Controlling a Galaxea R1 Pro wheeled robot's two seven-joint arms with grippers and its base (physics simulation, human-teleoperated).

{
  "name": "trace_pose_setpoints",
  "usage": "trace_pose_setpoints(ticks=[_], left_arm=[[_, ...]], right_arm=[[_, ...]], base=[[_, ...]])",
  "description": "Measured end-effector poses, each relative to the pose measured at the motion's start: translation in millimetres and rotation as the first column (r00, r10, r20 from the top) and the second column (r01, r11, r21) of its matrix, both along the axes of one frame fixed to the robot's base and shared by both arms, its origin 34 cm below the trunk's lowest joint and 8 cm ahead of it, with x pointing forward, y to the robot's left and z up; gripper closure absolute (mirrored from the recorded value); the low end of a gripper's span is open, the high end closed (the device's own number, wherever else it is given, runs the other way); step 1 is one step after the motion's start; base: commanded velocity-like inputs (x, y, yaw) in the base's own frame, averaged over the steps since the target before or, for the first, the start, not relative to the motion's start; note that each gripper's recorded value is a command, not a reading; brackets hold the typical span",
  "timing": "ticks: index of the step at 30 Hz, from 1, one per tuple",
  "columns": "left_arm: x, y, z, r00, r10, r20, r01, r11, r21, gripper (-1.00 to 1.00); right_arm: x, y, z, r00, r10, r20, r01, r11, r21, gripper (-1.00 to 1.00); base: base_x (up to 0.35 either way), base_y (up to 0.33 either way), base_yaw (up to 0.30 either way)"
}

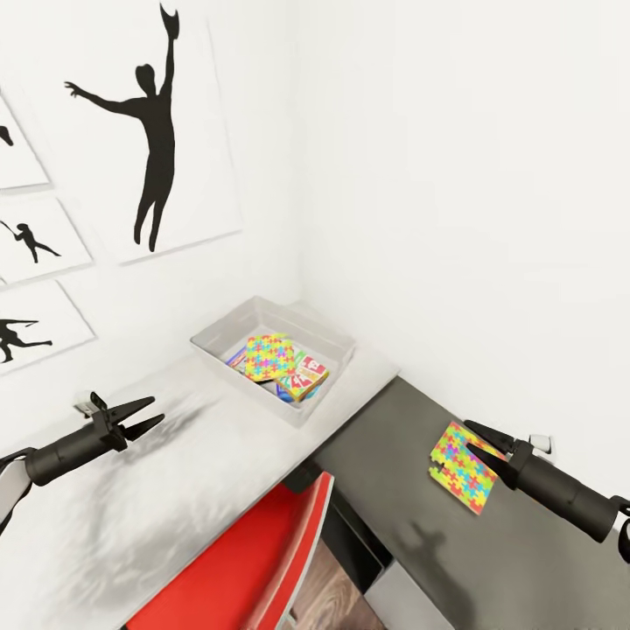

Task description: Put all the toys in the child's room - the three board games (two on the bed and one on the table), the two jigsaw puzzles on the table, and the tennis ball on the table - inside the toy box on the table in the child's room.

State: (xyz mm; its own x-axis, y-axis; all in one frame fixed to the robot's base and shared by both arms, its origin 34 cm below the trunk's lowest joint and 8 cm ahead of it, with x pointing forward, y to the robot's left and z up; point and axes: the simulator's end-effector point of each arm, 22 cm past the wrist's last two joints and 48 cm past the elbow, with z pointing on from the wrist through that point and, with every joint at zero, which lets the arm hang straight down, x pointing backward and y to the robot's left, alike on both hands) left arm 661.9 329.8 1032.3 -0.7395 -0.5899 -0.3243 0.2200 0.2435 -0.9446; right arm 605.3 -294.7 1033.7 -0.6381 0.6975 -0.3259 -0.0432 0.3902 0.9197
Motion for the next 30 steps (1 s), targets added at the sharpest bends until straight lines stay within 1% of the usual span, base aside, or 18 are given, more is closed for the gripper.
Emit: trace_pose_setpoints(ticks=[7, 15, 22, 30], left_arm=[[0, 0, 3, 1.000, -0.003, 0.008, 0.003, 1.000, -0.009, -1.00], [-1, 0, 6, 1.000, -0.004, 0.015, 0.004, 1.000, -0.010, -1.00], [1, 6, 14, 0.999, 0.012, 0.031, -0.011, 1.000, -0.014, -1.00], [1, 7, 20, 0.999, 0.016, 0.044, -0.015, 1.000, -0.017, -1.00]], right_arm=[[0, 0, 0, 1.000, -0.001, 0.001, 0.001, 1.000, 0.001, -1.00], [0, 0, 2, 1.000, 0.000, 0.005, 0.000, 1.000, 0.001, -1.00], [-1, 1, 5, 1.000, 0.001, 0.011, -0.001, 1.000, 0.001, -1.00], [-1, 2, 8, 1.000, 0.004, 0.017, -0.004, 1.000, 0.003, -1.00]], base=[[-0.203, 0.000, -0.030], [-0.285, 0.000, -0.216], [-0.058, 0.000, -0.253], [-0.004, 0.000, -0.255]])
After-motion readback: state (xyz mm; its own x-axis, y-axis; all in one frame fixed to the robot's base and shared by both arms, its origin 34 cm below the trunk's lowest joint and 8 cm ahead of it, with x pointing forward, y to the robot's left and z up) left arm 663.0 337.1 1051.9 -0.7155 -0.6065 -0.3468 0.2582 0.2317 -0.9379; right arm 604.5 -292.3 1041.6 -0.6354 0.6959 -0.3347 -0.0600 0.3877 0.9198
